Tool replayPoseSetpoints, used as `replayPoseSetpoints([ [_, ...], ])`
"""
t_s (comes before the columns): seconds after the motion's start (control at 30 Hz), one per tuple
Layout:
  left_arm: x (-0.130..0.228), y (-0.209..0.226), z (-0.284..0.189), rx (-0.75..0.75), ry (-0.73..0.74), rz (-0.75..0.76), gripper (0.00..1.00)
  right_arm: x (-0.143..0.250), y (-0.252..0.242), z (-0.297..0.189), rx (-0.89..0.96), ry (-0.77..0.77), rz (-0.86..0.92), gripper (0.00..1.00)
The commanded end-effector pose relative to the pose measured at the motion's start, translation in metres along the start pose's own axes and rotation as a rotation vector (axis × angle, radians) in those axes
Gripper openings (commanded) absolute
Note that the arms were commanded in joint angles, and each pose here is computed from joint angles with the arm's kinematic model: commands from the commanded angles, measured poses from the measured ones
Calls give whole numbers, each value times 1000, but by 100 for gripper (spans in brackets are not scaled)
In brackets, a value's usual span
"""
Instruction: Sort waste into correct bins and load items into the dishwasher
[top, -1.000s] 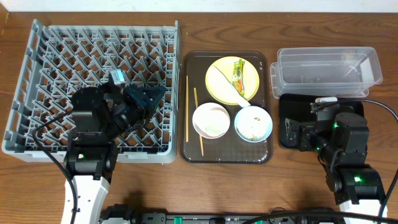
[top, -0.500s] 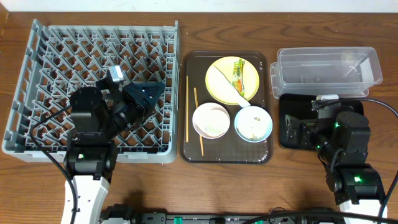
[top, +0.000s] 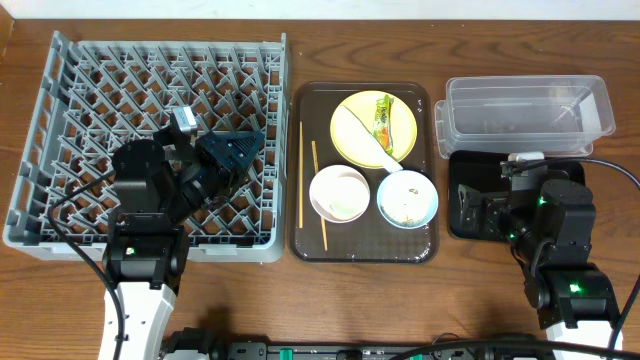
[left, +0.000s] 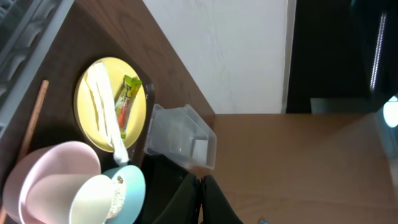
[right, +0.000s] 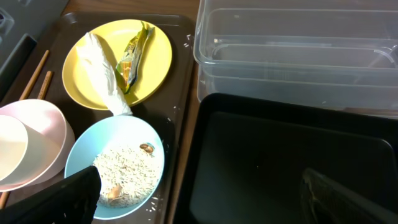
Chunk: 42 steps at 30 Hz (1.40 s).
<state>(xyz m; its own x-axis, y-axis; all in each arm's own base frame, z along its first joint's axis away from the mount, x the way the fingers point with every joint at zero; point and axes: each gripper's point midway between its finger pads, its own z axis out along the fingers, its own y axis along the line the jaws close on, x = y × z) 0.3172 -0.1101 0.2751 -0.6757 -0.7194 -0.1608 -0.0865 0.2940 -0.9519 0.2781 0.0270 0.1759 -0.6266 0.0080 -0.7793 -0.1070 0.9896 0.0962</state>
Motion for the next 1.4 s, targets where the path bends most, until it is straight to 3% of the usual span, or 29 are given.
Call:
replayPoseSetpoints([
  [0.0,-5,-10,-2,19,-18,95,7,-9,0,-4,-2,-22,17,99],
  [0.2,-6,-12,-2,23,-22,221,8,-9,-1,-4,-1,-22,17,99],
  [0.3,-8,-17,-2,38,-35,384,40,-9,-1,-4,-1,-23,17,99],
  [0.37,-10,-19,-3,40,-51,472,48,-9,0,-4,-2,-20,34,99],
  [0.43,-15,-17,-3,21,-78,531,64,-8,-1,-4,-1,-16,33,99],
  [0.53,-24,-14,-4,-17,-126,600,68,-11,0,-6,-1,-23,33,99],
  [0.6,-33,-8,-5,-70,-163,609,77,-16,0,-10,-1,-28,35,99],
  [0.73,-50,11,-10,-288,-173,669,83,-26,2,-21,0,0,39,99],
  [0.9,-56,12,-15,-442,-122,678,85,-31,3,-25,2,73,50,99],
  [1.13,-35,46,-24,-635,-13,633,87,-25,3,-24,3,235,72,99],
  [1.2,-27,58,-31,-700,22,627,93,-26,12,-27,-46,270,83,99],
  [1.37,-4,82,-47,-809,135,615,93,-52,26,-29,-126,181,87,99],
])
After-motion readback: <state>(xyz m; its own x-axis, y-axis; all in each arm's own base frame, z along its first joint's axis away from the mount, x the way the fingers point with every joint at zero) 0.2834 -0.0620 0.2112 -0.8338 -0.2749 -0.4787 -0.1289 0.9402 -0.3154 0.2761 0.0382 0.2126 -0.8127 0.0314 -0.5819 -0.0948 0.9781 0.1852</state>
